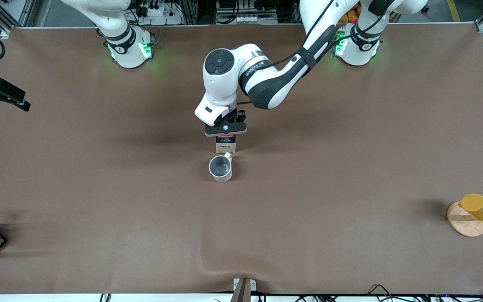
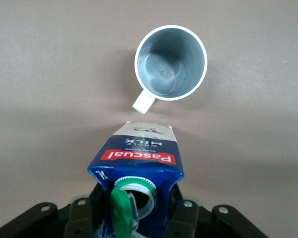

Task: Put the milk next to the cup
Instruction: 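Lower the milk carton beside the mug with the left gripper, then open the left gripper and lift it off the milk carton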

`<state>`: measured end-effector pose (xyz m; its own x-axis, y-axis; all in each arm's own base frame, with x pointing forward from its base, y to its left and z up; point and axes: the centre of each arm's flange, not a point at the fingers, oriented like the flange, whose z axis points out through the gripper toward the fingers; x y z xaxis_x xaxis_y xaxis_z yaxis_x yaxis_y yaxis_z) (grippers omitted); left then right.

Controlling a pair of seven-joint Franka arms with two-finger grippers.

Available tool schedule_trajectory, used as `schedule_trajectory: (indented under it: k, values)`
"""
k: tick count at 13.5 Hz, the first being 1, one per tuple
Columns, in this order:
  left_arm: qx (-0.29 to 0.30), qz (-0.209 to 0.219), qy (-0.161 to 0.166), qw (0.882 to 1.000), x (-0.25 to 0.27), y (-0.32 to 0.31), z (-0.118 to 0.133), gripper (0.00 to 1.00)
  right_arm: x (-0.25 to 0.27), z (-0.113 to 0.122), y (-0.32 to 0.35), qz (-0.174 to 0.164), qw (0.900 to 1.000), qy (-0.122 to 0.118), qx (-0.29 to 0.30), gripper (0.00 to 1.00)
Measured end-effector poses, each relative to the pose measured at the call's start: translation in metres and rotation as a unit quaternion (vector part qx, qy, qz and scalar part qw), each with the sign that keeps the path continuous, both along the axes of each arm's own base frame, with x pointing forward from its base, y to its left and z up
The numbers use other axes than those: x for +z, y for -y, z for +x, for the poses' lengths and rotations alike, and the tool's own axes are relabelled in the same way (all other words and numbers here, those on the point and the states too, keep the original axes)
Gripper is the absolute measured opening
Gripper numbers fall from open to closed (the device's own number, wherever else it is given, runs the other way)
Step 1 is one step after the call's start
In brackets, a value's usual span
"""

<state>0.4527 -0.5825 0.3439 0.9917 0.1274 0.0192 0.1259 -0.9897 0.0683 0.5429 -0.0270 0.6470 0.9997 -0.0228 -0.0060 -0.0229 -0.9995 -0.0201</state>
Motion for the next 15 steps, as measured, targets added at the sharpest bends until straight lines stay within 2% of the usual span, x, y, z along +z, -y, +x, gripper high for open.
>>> schedule_trajectory:
  k: [2,7,9,12,15]
  values:
    - [0.001,-0.003,0.002,1.0,-0.001,0.0,0.002,0.54,0.0,0.0,-0.002,0.0,1.0,0.0,0.002,1.0]
    - [0.0,-0.013,0.006,1.0,-0.004,0.004,0.002,1.0,-0.001,-0.001,0.019,0.0,1.0,0.0,0.001,1.0]
    - [0.0,-0.02,0.015,1.0,0.016,0.006,0.003,1.0,-0.001,-0.002,0.024,0.0,1.0,0.0,-0.002,1.0]
    - [0.009,-0.001,0.021,1.0,0.078,-0.012,0.003,1.0,-0.001,-0.001,0.022,0.0,1.0,0.0,-0.001,1.0]
    - [0.033,0.016,0.043,0.998,0.162,-0.081,0.037,1.0,-0.002,-0.001,0.021,0.0,1.0,-0.001,0.0,1.0]
